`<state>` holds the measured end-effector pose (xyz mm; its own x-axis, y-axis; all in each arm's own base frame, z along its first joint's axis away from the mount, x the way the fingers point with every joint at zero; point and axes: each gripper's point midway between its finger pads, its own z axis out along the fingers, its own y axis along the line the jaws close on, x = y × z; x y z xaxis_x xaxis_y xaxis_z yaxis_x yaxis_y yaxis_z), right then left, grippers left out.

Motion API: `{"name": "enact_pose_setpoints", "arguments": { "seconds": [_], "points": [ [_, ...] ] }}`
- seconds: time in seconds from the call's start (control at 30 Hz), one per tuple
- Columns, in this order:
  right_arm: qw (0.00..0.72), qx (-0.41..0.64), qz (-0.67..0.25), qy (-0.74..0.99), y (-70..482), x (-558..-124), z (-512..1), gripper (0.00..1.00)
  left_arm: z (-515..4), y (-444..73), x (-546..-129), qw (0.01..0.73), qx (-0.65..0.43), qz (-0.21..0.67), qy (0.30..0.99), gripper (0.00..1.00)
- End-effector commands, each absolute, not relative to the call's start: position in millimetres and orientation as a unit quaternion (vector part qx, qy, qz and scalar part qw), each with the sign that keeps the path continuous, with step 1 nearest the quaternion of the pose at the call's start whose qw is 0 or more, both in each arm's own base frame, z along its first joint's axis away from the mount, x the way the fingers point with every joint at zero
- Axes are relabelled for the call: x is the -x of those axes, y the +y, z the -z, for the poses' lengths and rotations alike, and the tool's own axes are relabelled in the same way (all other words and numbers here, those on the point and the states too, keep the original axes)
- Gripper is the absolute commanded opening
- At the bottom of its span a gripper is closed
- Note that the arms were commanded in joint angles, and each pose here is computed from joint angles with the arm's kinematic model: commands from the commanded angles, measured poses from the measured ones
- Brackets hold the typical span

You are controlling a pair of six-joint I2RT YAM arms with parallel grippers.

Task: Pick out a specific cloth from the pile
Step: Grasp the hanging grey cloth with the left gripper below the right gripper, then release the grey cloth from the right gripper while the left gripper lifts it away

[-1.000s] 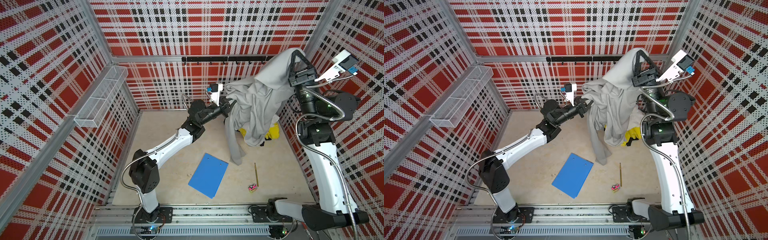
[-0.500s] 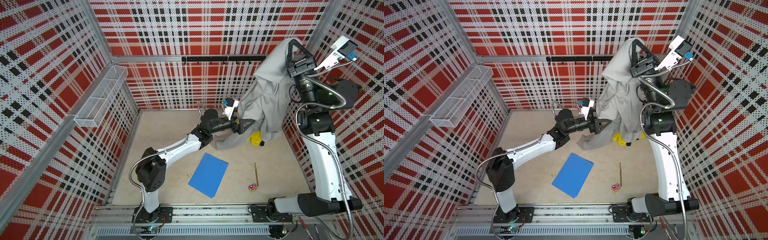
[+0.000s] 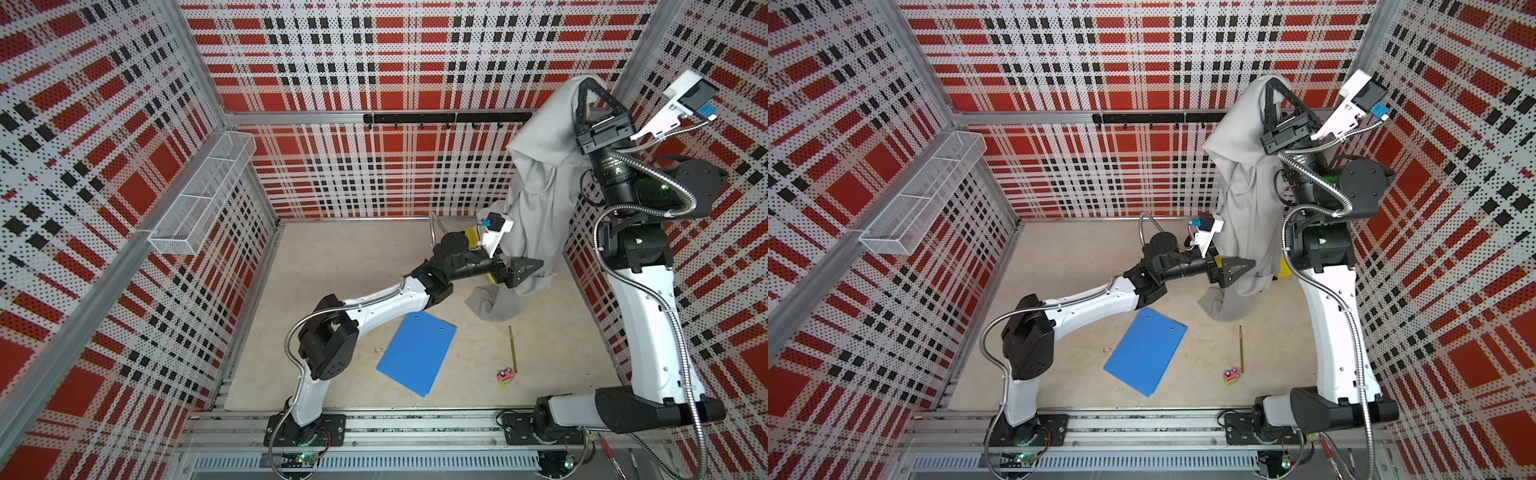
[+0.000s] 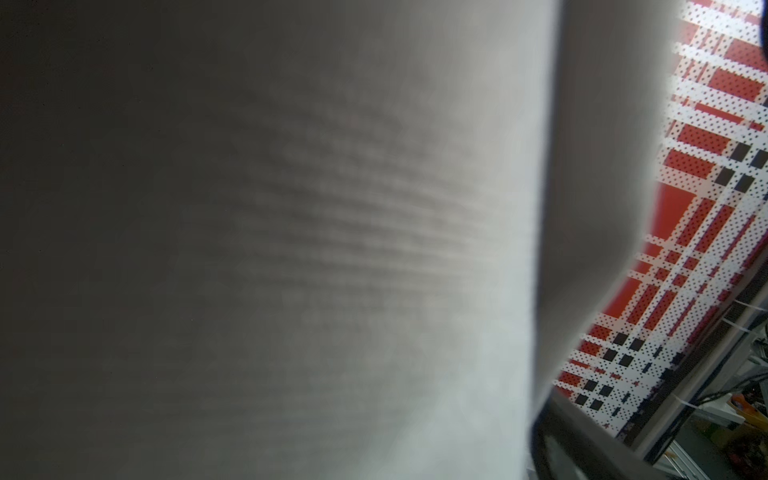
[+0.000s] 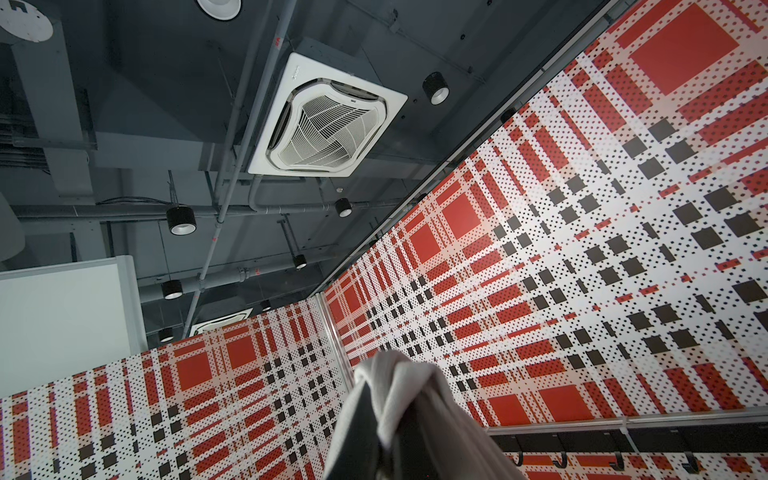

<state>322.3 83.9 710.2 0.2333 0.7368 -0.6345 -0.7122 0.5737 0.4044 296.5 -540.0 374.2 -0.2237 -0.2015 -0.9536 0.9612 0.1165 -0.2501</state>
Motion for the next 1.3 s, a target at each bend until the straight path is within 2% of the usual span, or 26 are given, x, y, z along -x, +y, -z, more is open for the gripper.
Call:
{"name": "enact_pose_setpoints", "arguments": {
  "seconds": [0.0, 0.03, 0.07, 0.13, 0.17, 0.3, 0.37, 0.53, 0.63, 0.87, 1.03, 1.17, 1.27],
  "points": [
    [0.805, 0.011, -0.463, 0.370, 83.6, -292.8, -735.1, 0.00, -393.1, -546.7, -295.2, 0.529, -0.349, 0.571, 0.522, 0.99],
    [0.806, 0.011, -0.461, 0.371, 83.4, -292.8, -734.6, 0.00, -394.6, -549.5, -291.3, 0.527, -0.354, 0.575, 0.516, 0.99],
    [0.805, 0.010, -0.461, 0.373, 83.4, -294.2, -733.1, 0.00, -394.9, -552.8, -287.4, 0.524, -0.360, 0.579, 0.511, 0.92],
    [0.805, 0.009, -0.461, 0.374, 83.5, -294.9, -730.1, 0.00, -395.2, -556.4, -286.9, 0.524, -0.361, 0.581, 0.508, 0.55],
    [0.804, 0.008, -0.461, 0.376, 83.5, -295.2, -728.1, 0.00, -394.8, -556.4, -290.1, 0.527, -0.356, 0.579, 0.511, 0.40],
    [0.807, 0.001, -0.445, 0.388, 80.8, -295.9, -720.3, 0.00, -400.8, -541.8, -302.2, 0.546, -0.334, 0.566, 0.519, 0.11],
    [0.811, -0.015, -0.421, 0.405, 75.1, -298.9, -712.4, 0.00, -410.3, -523.7, -307.9, 0.558, -0.317, 0.571, 0.512, 0.02],
    [0.823, -0.117, -0.302, 0.467, 33.5, -313.8, -669.4, 0.00, -423.5, -471.2, -325.1, 0.573, -0.283, 0.573, 0.514, 0.00],
    [0.822, -0.138, -0.266, 0.484, 22.2, -313.9, -647.7, 0.00, -428.2, -446.1, -332.0, 0.583, -0.275, 0.562, 0.519, 0.00],
    [0.772, -0.069, -0.285, 0.564, 55.9, -339.8, -580.8, 0.05, -463.2, -400.8, -349.0, 0.614, -0.266, 0.534, 0.517, 0.00],
    [0.716, -0.030, -0.342, 0.607, 85.1, -345.2, -507.8, 0.18, -501.0, -377.9, -367.1, 0.654, -0.251, 0.516, 0.493, 0.00],
    [0.686, -0.042, -0.339, 0.642, 88.0, -342.4, -446.9, 0.23, -528.7, -368.3, -381.3, 0.668, -0.240, 0.524, 0.472, 0.00],
    [0.656, -0.035, -0.338, 0.674, 96.3, -341.4, -409.9, 0.30, -544.9, -362.6, -390.2, 0.675, -0.232, 0.529, 0.459, 0.00]
  ]
}}
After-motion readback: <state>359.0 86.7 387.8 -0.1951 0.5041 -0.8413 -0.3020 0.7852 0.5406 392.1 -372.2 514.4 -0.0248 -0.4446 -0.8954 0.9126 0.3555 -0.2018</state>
